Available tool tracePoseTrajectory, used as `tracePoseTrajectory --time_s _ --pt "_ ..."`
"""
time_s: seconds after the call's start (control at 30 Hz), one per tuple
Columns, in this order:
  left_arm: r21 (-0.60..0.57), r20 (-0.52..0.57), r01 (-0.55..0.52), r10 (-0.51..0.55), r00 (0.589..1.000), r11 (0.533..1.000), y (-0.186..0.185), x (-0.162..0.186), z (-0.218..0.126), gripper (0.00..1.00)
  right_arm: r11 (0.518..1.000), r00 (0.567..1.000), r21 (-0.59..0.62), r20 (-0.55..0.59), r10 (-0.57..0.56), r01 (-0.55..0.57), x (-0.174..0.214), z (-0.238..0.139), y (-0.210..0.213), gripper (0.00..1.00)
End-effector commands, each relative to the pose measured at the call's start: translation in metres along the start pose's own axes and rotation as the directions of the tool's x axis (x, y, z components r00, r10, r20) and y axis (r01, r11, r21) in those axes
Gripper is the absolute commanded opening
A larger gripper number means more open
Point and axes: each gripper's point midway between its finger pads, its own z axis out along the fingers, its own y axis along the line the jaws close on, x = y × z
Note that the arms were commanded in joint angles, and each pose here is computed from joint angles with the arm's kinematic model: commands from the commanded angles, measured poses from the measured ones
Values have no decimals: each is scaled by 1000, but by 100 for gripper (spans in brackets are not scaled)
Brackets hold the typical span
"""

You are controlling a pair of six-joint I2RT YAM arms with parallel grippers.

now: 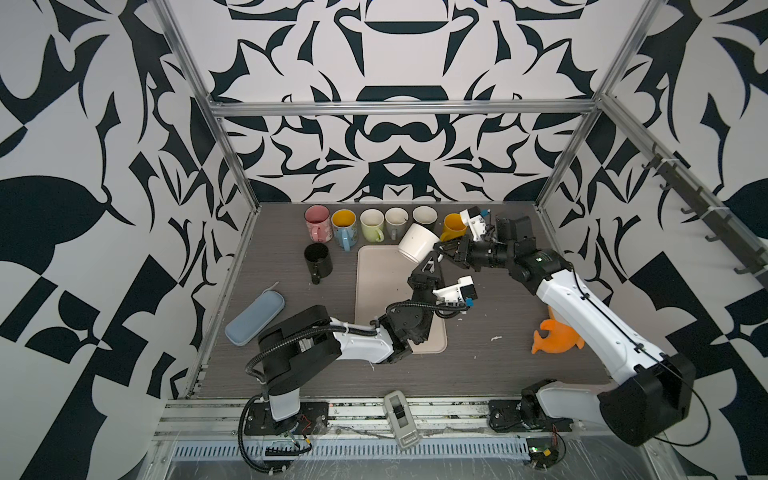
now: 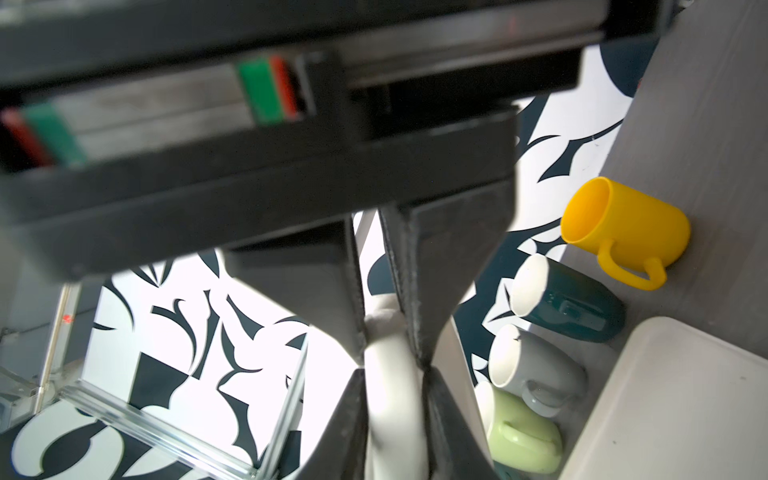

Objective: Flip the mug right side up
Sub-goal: 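Grasp the white mug's handle with the right gripper beside the left gripper, then open the left gripper and withdraw it while the right gripper holds the white mug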

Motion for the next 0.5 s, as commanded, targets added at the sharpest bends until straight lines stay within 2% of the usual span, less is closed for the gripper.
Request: tracePoseTrajectory --time_s 0.0,0.47 --pt "-85 19 76 -75 997 993 27 -10 6 33 999 998 -52 -60 10 -13 19 1 11 0" --pt "-72 -30 79 -81 996 994 16 3 6 44 999 999 -39 -31 18 -20 14 7 3 0"
